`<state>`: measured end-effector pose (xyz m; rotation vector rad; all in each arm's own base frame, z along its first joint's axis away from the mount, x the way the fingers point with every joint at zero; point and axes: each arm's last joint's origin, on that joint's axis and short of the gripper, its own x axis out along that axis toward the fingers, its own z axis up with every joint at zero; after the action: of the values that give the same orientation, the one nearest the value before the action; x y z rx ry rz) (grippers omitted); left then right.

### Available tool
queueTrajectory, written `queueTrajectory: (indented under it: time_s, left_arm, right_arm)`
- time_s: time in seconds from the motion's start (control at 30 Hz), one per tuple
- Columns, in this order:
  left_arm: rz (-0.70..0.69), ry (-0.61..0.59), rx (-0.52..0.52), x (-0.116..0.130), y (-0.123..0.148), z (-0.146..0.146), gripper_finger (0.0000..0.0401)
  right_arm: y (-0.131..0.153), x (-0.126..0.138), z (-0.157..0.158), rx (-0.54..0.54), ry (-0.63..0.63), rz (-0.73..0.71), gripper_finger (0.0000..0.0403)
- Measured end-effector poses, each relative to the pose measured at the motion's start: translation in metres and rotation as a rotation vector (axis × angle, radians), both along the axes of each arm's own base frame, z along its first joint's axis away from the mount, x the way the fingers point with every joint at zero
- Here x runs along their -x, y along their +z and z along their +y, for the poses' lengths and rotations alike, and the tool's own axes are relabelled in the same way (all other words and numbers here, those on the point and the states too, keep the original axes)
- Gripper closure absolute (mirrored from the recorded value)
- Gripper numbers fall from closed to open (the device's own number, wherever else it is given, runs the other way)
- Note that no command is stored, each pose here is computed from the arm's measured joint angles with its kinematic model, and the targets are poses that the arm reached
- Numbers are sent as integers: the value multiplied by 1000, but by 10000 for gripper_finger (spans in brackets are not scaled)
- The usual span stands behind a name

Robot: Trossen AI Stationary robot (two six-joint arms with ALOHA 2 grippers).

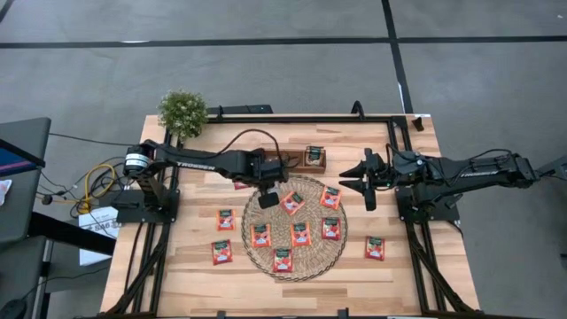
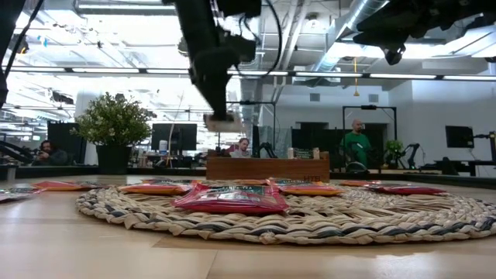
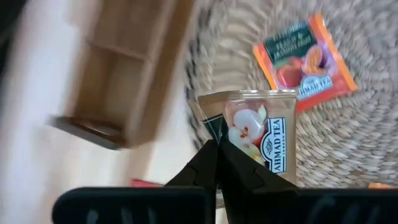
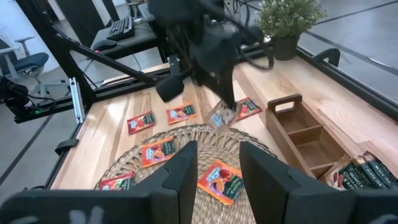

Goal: Pick & Place Tea
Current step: Put the brown tea bag into the right section of the wooden organizer

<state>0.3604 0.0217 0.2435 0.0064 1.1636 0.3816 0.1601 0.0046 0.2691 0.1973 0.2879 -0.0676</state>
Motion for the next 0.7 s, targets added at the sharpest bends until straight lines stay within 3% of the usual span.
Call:
queueTrajectory:
  time_s: [0.37,0.5,0.7]
  left_arm:
    - [-207,-171,-250,-24,71,-19,401]
    - [-245,-222,-346,-29,80,-25,401]
    - [-231,-241,-380,-29,80,-28,401]
  right_arm:
    - [-5,-23,-5,-28,-39,-24,292]
    - [-10,-38,-12,-46,-22,-40,283]
    - [-12,-53,-26,-86,-14,-99,235]
